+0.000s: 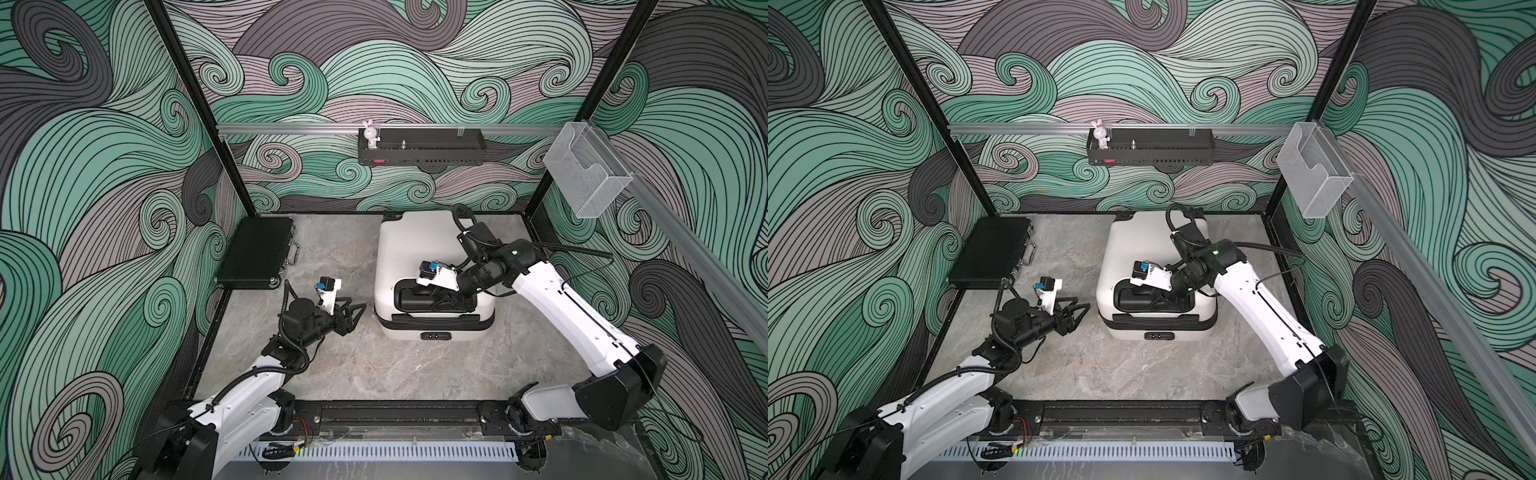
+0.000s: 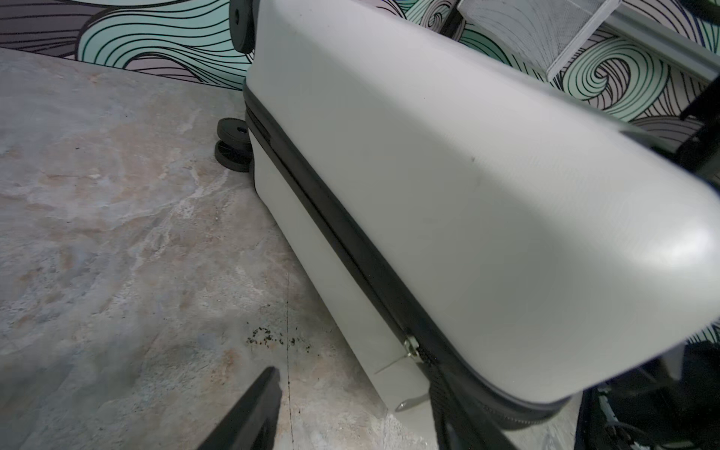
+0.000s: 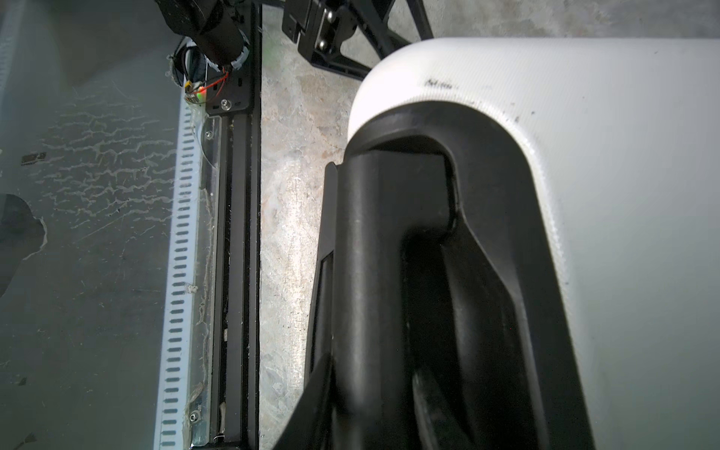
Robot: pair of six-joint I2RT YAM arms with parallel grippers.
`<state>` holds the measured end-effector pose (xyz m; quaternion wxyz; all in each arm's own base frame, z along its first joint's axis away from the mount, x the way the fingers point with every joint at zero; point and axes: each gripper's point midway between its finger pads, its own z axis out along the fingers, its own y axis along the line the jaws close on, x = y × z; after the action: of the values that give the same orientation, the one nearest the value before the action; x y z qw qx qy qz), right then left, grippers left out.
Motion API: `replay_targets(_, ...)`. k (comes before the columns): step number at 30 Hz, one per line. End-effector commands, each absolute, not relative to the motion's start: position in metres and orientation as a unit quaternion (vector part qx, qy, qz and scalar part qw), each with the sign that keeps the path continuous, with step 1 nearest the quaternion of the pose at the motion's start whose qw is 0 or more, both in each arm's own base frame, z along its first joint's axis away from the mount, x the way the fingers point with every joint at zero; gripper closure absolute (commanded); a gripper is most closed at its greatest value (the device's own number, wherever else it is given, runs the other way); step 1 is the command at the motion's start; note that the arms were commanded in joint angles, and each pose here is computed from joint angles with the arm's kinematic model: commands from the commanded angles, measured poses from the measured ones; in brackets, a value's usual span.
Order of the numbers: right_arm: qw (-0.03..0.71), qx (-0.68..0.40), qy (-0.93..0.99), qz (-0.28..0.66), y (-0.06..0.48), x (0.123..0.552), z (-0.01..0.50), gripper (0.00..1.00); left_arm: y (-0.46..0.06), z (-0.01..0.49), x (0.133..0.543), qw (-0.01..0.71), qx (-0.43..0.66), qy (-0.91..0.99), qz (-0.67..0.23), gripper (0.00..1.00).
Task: Open the suitcase zippers
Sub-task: Pick up the suitcase from the center of the board, then unzip the zipper on the suitcase.
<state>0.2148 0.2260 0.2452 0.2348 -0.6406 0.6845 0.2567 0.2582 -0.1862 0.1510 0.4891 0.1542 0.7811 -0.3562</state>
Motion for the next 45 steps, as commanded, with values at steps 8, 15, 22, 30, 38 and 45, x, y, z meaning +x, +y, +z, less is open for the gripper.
replay_targets(8,0.323,-0.626,0.638,0.311,0.228,0.214,0.292,1.0,-0.206,0.165,0.225,0.542,0.305,0.7,-0.35,0.41)
replay_targets(15,0.342,-0.646,0.609,0.308,0.228,0.213,0.297,1.0,-0.217,0.157,0.212,0.536,0.366,0.681,-0.341,0.42)
replay_targets(22,0.347,-0.656,0.595,0.308,0.227,0.208,0.297,1.0,-0.229,0.147,0.208,0.528,0.408,0.67,-0.326,0.54)
replay_targets(30,0.35,-0.659,0.586,0.316,0.227,0.202,0.298,1.0,-0.239,0.145,0.216,0.53,0.414,0.663,-0.328,0.6)
replay_targets(38,0.351,-0.661,0.582,0.317,0.227,0.199,0.302,1.0,-0.249,0.153,0.223,0.533,0.429,0.65,-0.331,0.65)
replay_targets(45,0.351,-0.661,0.581,0.32,0.226,0.196,0.302,1.0,-0.252,0.155,0.228,0.54,0.435,0.644,-0.323,0.68)
